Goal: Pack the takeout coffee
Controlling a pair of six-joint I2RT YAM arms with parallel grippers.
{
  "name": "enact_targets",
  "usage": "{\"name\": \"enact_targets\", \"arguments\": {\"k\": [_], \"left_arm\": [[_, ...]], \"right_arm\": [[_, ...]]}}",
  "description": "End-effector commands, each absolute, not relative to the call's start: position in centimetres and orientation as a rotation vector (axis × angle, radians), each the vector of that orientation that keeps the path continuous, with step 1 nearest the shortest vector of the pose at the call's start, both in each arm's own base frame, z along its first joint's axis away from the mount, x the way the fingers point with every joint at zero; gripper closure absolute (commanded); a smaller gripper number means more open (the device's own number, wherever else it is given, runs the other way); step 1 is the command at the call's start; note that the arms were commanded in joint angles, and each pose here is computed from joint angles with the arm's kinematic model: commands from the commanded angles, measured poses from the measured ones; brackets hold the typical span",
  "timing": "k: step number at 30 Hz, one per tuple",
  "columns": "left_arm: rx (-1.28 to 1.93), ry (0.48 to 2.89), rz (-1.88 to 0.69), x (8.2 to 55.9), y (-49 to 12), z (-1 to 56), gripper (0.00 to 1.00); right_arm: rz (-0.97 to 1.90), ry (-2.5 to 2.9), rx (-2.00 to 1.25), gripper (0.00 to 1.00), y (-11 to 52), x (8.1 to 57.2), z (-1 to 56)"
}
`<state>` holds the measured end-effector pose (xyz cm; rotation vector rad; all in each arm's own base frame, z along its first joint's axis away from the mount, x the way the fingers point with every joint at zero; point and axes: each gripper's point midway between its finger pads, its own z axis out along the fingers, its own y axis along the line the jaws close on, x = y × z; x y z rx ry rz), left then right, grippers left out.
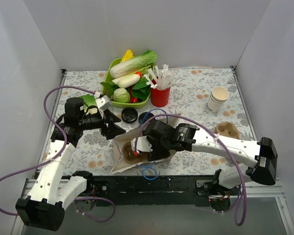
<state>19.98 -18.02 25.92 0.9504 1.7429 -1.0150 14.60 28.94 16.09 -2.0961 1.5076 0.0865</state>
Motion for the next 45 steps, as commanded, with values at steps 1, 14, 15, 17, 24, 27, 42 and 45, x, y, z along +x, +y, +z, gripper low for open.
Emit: {"name": "enact_targets", "arguments": {"k": [1,14,15,17,24,27,42,45], "left_arm": [[0.877,1.744,-0.965,21.7,-17.8,27.2,0.31],[0.607,1.716,-0.947,26.0,-17.8,32.9,0.26],[0.596,1.713,-0.938,26.3,-17.7,33.1,0.26],[0.583,1.702,-0.920,26.7,-17.4,33.9,0.26],[0.583,1.699,-0.858,27.6,-16.6,34.6,0.25],[0.583,1.699,-0.849,27.6,-16.4,34.8,0.24],[0.603,1.734,-0.863,27.5,-16.6,34.0,0.24],[0.612,1.735,-0.863,27.3,-16.5,34.1,0.24]], "right_arm": [[0.194,1.487,-2.137,0.99,29.8,14.2,17.5],[0.308,1.456,-2.270,0.99,30.5,15.7,17.9],[0.311,1.451,-2.280,0.99,30.5,15.9,17.8],[0.315,1.434,-2.288,0.99,30.6,16.6,18.0],[0.397,1.438,-2.323,0.99,31.1,17.6,17.6],[0.410,1.447,-2.319,0.99,31.2,18.1,17.2],[0.468,1.477,-2.342,0.99,30.8,17.4,14.3],[0.468,1.479,-2.344,0.99,30.7,17.3,14.0]]}}
